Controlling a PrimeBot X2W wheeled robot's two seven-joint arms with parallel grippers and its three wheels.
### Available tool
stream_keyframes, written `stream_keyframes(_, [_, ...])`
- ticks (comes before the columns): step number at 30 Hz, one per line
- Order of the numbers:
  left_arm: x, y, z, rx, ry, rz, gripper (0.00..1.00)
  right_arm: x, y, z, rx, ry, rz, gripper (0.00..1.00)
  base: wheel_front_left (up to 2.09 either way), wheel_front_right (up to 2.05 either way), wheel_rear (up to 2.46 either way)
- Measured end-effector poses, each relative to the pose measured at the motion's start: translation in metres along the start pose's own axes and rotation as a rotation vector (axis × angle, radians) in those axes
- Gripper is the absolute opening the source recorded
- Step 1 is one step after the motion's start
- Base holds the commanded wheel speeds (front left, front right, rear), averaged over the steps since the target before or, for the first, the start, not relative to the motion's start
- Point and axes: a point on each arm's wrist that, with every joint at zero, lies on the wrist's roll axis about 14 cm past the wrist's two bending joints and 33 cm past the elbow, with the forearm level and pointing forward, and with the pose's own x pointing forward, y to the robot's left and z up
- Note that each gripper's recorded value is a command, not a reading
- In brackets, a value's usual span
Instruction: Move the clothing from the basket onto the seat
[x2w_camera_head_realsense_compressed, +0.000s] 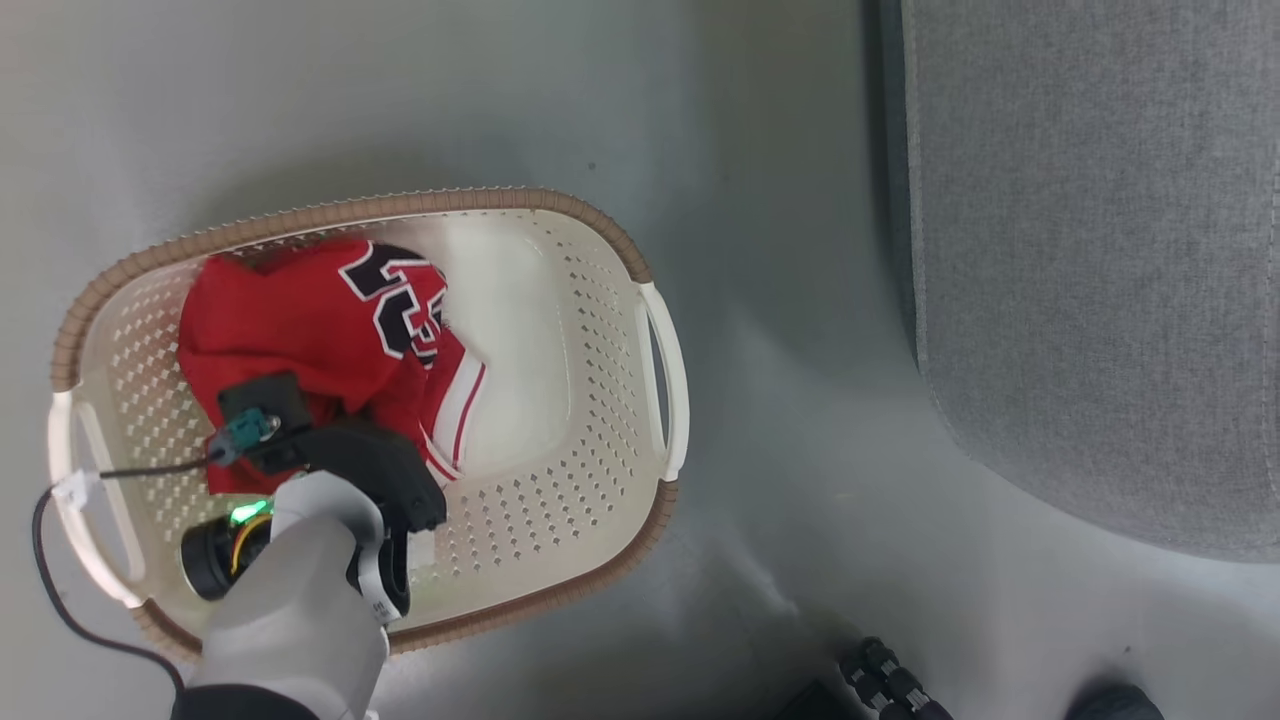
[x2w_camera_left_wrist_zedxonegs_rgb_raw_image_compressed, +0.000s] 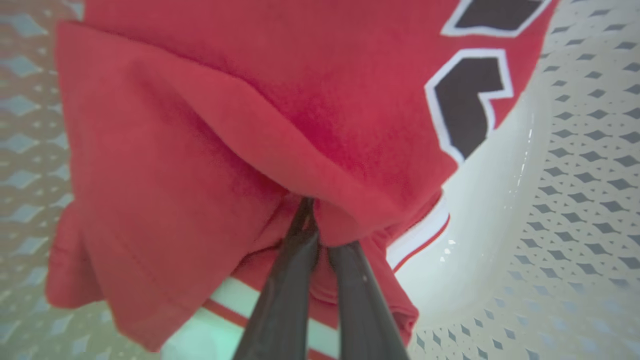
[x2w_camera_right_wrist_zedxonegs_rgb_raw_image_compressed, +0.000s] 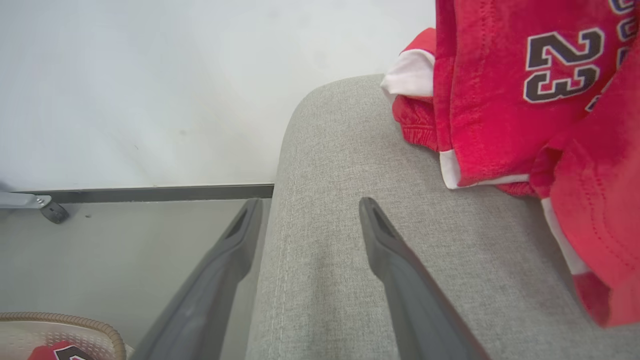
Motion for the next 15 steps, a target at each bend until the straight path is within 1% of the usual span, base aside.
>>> stream_keyframes(2, [-0.007,0.004,-0.004,-0.034,0.007,0.013,0.0,0.001,0.006,0.007,0.006,-0.023,0.019,1.0,0.0,0.0,0.0])
stream_keyframes(4, [-0.012,0.003,-0.003,-0.039,0.0,0.007,0.0,0.002,0.009,0.013,0.01,-0.04,0.028,1.0,0.0,0.0,0.0])
stream_keyframes(8, [-0.02,-0.003,0.006,-0.064,-0.03,-0.012,0.0,0.003,0.015,0.027,0.015,-0.086,0.05,1.0,0.0,0.0,0.0])
stream_keyframes(11, [-0.028,-0.005,0.012,-0.112,-0.048,-0.019,0.0,0.003,0.019,0.037,0.02,-0.115,0.064,1.0,0.0,0.0,0.0])
stream_keyframes(15, [-0.039,-0.013,0.02,-0.149,-0.079,-0.048,0.0,0.003,0.023,0.05,0.024,-0.153,0.079,1.0,0.0,0.0,0.0])
